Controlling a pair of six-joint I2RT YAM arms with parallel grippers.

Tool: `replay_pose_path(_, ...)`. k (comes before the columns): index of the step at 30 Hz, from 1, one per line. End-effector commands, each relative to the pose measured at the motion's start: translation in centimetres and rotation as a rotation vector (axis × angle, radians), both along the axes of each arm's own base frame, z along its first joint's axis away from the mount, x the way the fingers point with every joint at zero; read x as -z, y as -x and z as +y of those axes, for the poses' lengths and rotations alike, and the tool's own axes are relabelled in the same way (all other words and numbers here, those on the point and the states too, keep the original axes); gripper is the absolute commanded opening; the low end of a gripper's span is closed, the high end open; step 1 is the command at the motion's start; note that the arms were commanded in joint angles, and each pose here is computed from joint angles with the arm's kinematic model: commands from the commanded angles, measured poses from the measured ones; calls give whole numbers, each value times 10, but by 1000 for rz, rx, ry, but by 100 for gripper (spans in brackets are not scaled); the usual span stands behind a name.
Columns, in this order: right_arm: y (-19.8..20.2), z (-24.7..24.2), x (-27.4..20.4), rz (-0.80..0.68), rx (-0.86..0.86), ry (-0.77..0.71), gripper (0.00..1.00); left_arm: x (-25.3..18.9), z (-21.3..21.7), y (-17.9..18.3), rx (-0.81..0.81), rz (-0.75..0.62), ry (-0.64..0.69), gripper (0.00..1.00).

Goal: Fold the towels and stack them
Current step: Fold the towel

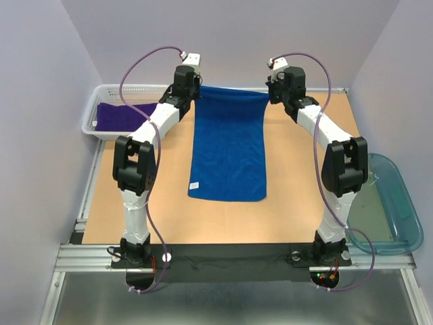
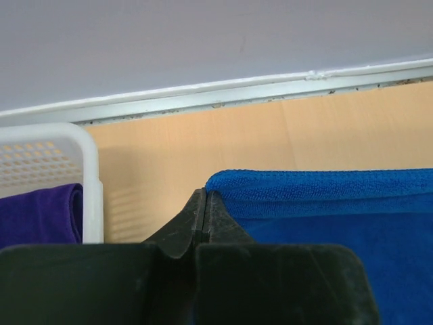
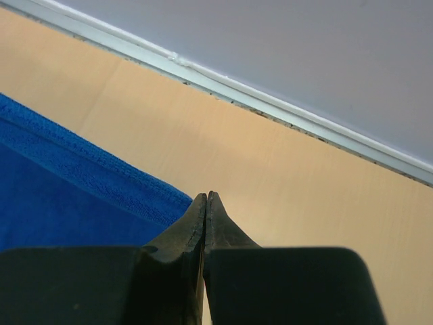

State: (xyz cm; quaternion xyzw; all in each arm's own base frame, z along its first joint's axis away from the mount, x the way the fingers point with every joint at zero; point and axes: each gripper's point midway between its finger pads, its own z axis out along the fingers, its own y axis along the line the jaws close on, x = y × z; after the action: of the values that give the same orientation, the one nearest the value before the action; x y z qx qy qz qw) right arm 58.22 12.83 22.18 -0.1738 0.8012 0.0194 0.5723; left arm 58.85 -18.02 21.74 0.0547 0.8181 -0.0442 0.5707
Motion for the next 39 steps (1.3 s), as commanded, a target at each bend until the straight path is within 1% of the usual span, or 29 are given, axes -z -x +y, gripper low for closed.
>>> replay_pose_path(1, -10, -4, -51, -164, -29, 0, 1, -59, 15, -10, -7, -157, 55, 0)
replay_pose_path(6, 12, 2, -36, -115, -76, -22, 0, -47, 10, 10, 67, -127, 32, 0)
replay_pose_path(7, 20, 2, -47, -128, -82, -33, 1, -47, 9, 15, 81, -122, 36, 0)
replay_pose_path(8, 28, 4, -35, -97, -94, -44, 0, -33, 10, 22, 87, -89, 35, 0)
replay_pose_path(9, 34, 4, -33, -88, -98, -52, 1, -31, 10, 28, 93, -80, 40, 0)
replay_pose_path(10, 40, 4, -34, -84, -101, -61, 0, -41, 10, 36, 102, -90, 56, 0)
replay_pose_path(14, 75, 7, -34, -39, -123, -120, 0, -31, 10, 65, 121, -31, 92, 0)
replay_pose_path(16, 94, 9, -12, 40, -142, -138, 1, -22, 12, 82, 127, 11, 107, 0)
replay_pose_path(17, 103, 12, -15, 52, -152, -166, 1, -18, 11, 88, 130, 28, 124, 0)
replay_pose_path(18, 114, 12, 1, 113, -155, -173, 0, -13, 12, 98, 136, 49, 131, 0)
replay_pose_path(20, 132, 15, 16, 198, -160, -202, 1, -3, 11, 112, 145, 97, 151, 0)
replay_pose_path(23, 155, 13, 30, 282, -141, -237, 0, 10, 12, 134, 154, 157, 178, 0)
replay_pose_path(24, 162, 13, 26, 284, -141, -247, 0, 15, 13, 144, 156, 171, 185, 0)
replay_pose_path(26, 176, 13, 34, 329, -124, -280, 0, 20, 14, 153, 156, 185, 195, 0)
replay_pose_path(27, 184, 14, 34, 344, -126, -290, 0, 30, 17, 164, 150, 224, 199, 0)
replay_pose_path(32, 209, 13, 51, 443, -108, -315, 1, 52, 18, 193, 142, 300, 243, 0)
replay_pose_path(33, 216, 12, 56, 482, -102, -316, 0, 62, 19, 201, 135, 330, 247, 0)
replay_pose_path(36, 230, 11, 66, 558, -81, -326, 1, 69, 22, 219, 115, 370, 279, 0)
replay_pose_path(39, 242, 11, 75, 624, -47, -354, 1, 75, 24, 230, 92, 404, 303, 0)
